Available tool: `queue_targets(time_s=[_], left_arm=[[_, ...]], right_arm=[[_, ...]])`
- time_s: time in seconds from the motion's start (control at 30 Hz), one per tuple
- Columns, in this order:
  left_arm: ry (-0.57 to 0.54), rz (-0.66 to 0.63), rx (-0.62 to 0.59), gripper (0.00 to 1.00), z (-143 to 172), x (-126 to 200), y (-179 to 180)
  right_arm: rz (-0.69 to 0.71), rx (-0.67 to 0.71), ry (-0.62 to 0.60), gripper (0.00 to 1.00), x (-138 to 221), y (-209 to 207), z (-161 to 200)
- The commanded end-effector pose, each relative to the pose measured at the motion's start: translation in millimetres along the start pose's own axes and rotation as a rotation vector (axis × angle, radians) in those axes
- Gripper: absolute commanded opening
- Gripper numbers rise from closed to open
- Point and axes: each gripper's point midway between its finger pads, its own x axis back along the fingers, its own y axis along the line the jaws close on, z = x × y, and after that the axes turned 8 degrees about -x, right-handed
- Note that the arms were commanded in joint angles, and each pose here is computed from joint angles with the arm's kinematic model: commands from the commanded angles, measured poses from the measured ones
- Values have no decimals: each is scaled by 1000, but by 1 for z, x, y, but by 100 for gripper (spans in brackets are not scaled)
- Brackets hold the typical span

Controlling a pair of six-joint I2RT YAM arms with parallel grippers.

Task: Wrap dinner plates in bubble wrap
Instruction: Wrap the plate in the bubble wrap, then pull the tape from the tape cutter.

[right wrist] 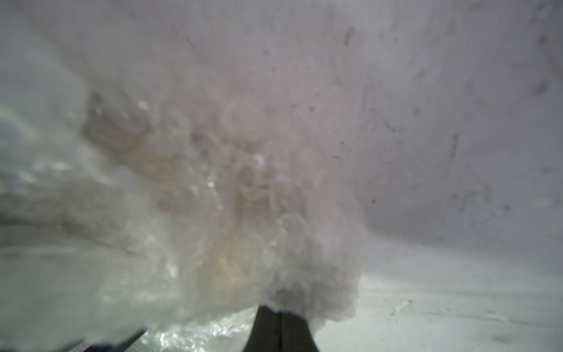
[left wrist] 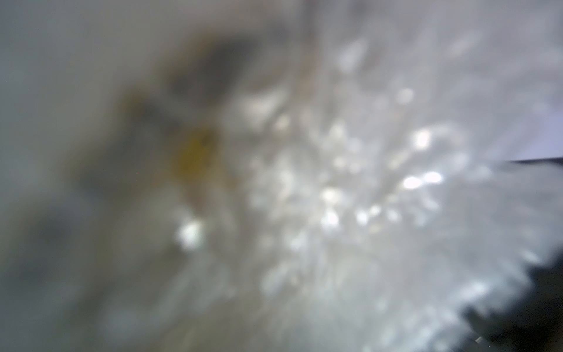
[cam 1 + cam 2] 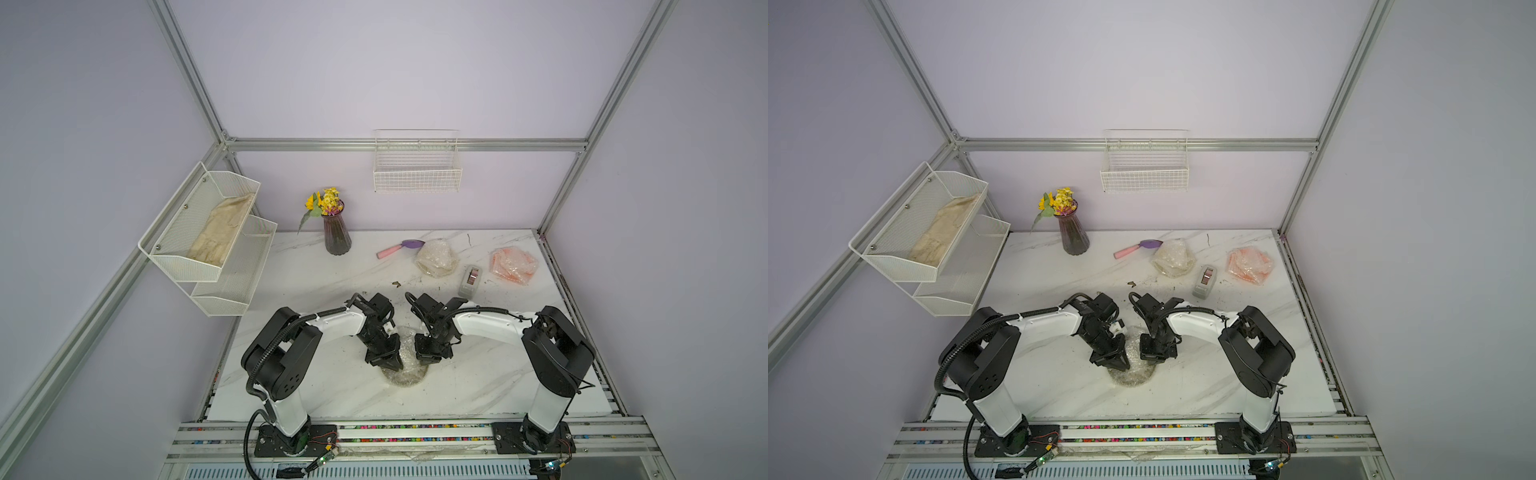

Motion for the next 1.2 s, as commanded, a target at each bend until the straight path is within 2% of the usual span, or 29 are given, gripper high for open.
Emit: queue_targets(time_s=[0.0, 0.07, 0.4, 0.47, 0.6, 0.7, 0.93, 1.07, 1.17], left_arm=[[-140, 2, -97, 17, -36, 38, -42], [-148, 12, -117, 15, -44, 40, -53], [-136, 18, -136, 13, -59, 19, -56], [-98, -16, -118, 13, -59, 2, -41], [-57, -171, -52, 11, -52, -24, 12], [-25, -239, -29, 11, -45, -35, 36], [8, -257, -16, 11, -33, -42, 51], [7, -245, -22, 11, -32, -43, 49], [4, -238, -31, 11, -32, -41, 47]], right_arm=[[100, -55, -14, 0, -13, -34, 0], [102, -54, -13, 0, -11, -35, 2], [106, -65, -21, 0, -9, -37, 2], [105, -66, -27, 0, -8, -37, 1], [77, -65, -43, 0, 1, -30, 0], [27, -74, -106, 0, 24, -20, -9], [-223, -151, -321, 31, 116, -13, -69], [-334, -244, -426, 42, 159, -43, -124], [-518, -313, -469, 46, 183, -62, -166]])
